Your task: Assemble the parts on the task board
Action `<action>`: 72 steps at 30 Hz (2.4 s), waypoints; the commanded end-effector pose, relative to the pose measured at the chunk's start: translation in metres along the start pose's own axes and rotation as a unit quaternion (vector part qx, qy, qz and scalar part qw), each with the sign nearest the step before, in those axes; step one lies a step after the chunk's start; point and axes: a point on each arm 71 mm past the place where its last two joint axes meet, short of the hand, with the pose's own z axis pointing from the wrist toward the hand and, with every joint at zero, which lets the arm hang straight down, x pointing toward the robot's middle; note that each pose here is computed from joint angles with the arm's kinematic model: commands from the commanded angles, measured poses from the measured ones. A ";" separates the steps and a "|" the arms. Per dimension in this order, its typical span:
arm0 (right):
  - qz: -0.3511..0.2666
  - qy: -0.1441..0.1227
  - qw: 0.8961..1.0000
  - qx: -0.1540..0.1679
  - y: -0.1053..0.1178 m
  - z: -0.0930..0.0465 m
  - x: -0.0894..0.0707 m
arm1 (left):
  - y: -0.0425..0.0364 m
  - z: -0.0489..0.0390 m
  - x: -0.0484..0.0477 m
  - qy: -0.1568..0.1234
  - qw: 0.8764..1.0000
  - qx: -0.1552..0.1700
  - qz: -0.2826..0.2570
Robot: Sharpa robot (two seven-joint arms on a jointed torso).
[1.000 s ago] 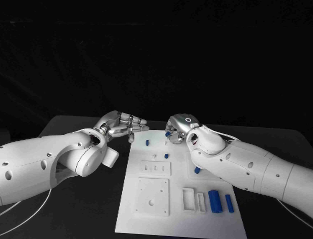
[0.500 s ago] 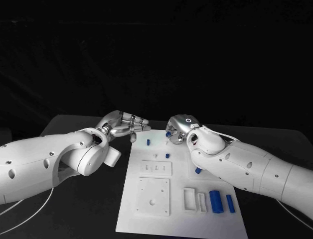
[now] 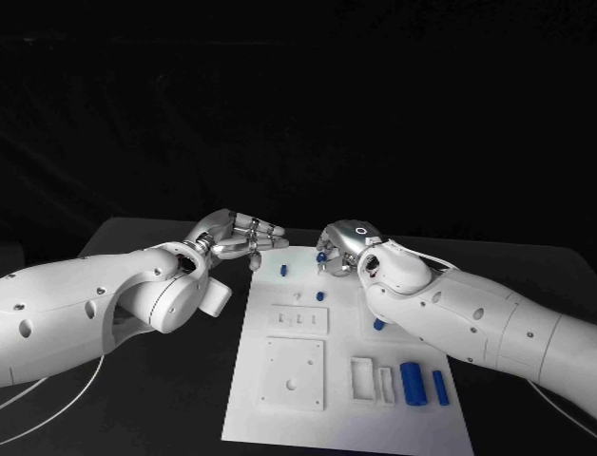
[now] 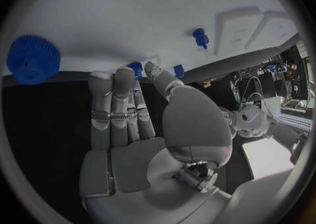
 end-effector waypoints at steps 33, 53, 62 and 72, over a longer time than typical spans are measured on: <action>0.065 0.036 0.995 0.065 -0.088 -0.041 -0.044 | -0.0013 0.0033 -0.0171 -0.004 1.000 0.003 -0.007; 0.071 0.075 0.991 0.086 -0.098 -0.033 -0.030 | -0.0002 0.0076 -0.0160 -0.001 1.000 0.001 -0.006; 0.075 0.079 0.990 0.087 -0.096 -0.030 -0.027 | -0.0001 0.0084 -0.0154 0.000 1.000 0.001 -0.006; 0.080 0.085 0.989 0.092 -0.097 -0.027 -0.023 | -0.0001 0.0090 -0.0150 0.001 1.000 0.000 -0.006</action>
